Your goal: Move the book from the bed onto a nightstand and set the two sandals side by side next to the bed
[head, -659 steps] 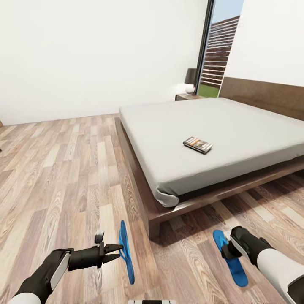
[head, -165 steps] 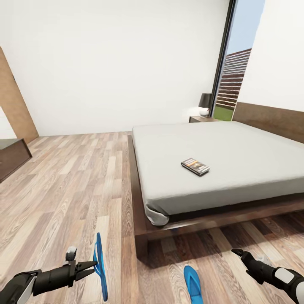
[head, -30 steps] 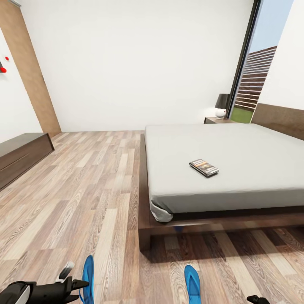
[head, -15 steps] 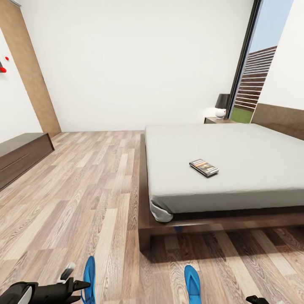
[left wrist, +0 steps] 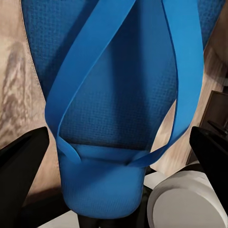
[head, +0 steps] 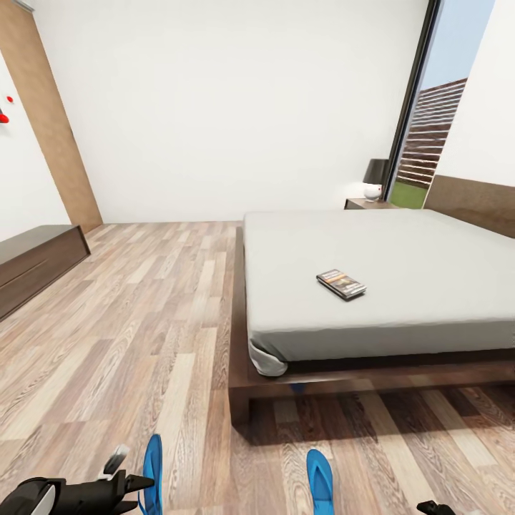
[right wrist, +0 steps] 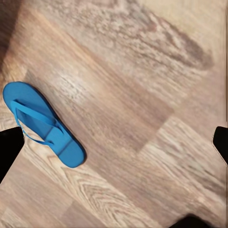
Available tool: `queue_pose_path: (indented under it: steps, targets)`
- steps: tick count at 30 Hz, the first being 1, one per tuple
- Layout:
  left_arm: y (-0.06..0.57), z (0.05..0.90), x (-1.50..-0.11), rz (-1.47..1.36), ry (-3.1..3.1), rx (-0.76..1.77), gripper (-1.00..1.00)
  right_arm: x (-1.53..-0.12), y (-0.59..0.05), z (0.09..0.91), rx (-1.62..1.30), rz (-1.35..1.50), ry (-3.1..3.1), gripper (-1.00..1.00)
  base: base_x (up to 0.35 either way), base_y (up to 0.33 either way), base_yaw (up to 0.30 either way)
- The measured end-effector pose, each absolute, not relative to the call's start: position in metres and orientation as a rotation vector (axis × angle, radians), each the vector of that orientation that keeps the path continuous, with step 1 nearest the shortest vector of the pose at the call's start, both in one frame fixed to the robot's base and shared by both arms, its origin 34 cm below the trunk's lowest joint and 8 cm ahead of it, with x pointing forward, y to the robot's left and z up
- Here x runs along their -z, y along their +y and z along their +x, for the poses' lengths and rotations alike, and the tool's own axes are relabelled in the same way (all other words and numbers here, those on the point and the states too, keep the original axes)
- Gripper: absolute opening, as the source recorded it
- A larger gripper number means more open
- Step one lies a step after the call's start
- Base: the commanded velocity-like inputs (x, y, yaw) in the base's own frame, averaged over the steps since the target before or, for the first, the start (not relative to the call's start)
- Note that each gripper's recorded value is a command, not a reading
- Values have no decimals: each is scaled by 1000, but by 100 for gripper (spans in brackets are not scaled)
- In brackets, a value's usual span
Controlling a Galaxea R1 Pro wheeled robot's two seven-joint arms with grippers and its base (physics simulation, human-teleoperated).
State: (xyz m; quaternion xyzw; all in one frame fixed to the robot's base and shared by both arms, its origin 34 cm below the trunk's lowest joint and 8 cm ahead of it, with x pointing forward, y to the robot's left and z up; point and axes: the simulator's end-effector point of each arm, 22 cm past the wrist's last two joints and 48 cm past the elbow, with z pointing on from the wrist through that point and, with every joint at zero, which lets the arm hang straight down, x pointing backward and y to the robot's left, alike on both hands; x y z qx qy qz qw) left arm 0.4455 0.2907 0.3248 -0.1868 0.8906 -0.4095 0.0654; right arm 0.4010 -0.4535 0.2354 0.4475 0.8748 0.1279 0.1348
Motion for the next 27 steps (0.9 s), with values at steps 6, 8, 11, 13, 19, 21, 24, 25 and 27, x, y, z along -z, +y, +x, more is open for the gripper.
queue_pose_path:
  steps: [6, 8, 11, 13, 19, 21, 24, 25, 27]
  targets:
    - [291, 445, -325, -564, 2687, 1236, -100, -236, -453, 401, -372, 1298, 2533, 100, 0, -118, 0]
    - [291, 445, -325, -564, 2687, 1236, -100, -236, -453, 401, -372, 1298, 2533, 100, 0, -110, 0]
    - [291, 445, -325, -564, 2687, 1236, -100, -235, -454, 401, -371, 1299, 2533, 100, 0, -105, 0]
    - [291, 446, -325, -563, 2687, 1235, -100, -235, -454, 401, -369, 1300, 2534, 100, 0, -102, 0]
    - [291, 446, -325, -563, 2686, 1235, -100, -235, -454, 401, -367, 1300, 2535, 100, 0, -100, 0]
    - [291, 446, -325, -563, 2686, 1235, -100, -235, -454, 400, -366, 1300, 2535, 100, 0, -100, 0]
    - [291, 446, -325, -563, 2686, 1235, -100, -235, -454, 400, -365, 1300, 2536, 100, 0, -100, 0]
    - [291, 446, -325, -562, 2686, 1235, -100, -235, -454, 400, -365, 1300, 2536, 100, 0, -100, 0]
    - [291, 446, -325, -563, 2686, 1235, -100, -235, -454, 400, -365, 1299, 2537, 100, 0, -100, 0]
